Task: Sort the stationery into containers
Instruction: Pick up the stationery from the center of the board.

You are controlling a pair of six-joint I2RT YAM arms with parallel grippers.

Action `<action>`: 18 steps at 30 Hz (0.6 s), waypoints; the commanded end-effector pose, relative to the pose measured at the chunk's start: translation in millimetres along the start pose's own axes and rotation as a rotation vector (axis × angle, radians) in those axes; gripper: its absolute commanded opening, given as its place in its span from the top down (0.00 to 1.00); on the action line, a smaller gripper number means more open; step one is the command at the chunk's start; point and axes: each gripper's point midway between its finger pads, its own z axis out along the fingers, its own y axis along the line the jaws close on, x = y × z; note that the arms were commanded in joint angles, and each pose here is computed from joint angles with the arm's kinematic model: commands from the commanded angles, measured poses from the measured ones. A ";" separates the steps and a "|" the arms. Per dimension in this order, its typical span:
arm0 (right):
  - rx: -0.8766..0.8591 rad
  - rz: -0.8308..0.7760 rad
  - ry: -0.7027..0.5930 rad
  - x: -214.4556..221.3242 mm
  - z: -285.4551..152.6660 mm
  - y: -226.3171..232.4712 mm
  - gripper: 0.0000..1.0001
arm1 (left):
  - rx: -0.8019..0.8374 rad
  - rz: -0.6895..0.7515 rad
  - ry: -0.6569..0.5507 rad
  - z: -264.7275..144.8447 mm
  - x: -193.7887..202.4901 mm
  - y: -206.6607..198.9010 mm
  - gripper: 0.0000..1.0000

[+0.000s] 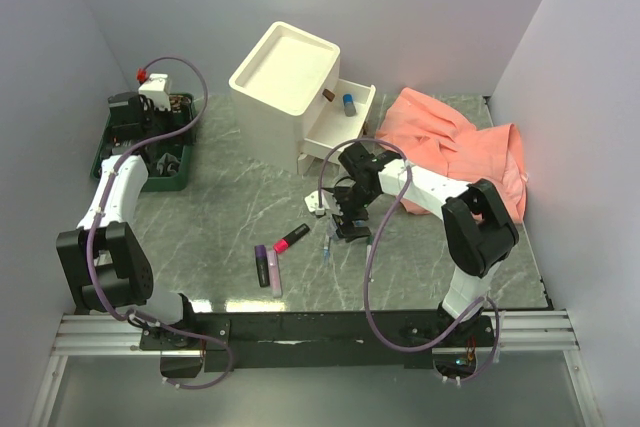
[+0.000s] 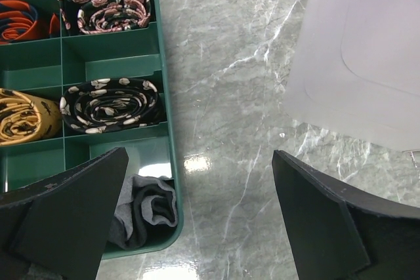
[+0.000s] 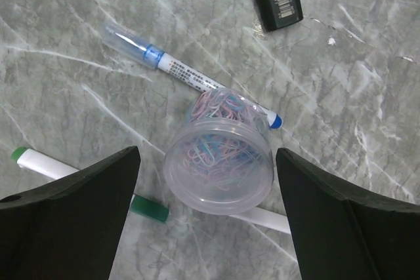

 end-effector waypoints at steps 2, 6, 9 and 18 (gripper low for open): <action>0.056 -0.012 -0.014 -9.8 -6.2 -10.8 0.21 | 0.012 -0.011 -0.069 -8.3 -19.7 -3.3 0.01; 0.086 -0.009 -0.014 -14.9 -13.3 -18.2 0.49 | 0.021 -0.022 -0.075 -5.2 -21.0 -4.0 0.00; 0.087 0.011 -0.005 -15.9 -18.3 -18.1 0.57 | 0.028 -0.030 -0.084 -3.0 -24.6 -5.2 0.00; 0.289 -0.022 -0.052 -60.4 -109.9 -50.3 0.59 | 0.055 -0.035 -0.119 3.3 -42.5 -6.9 0.01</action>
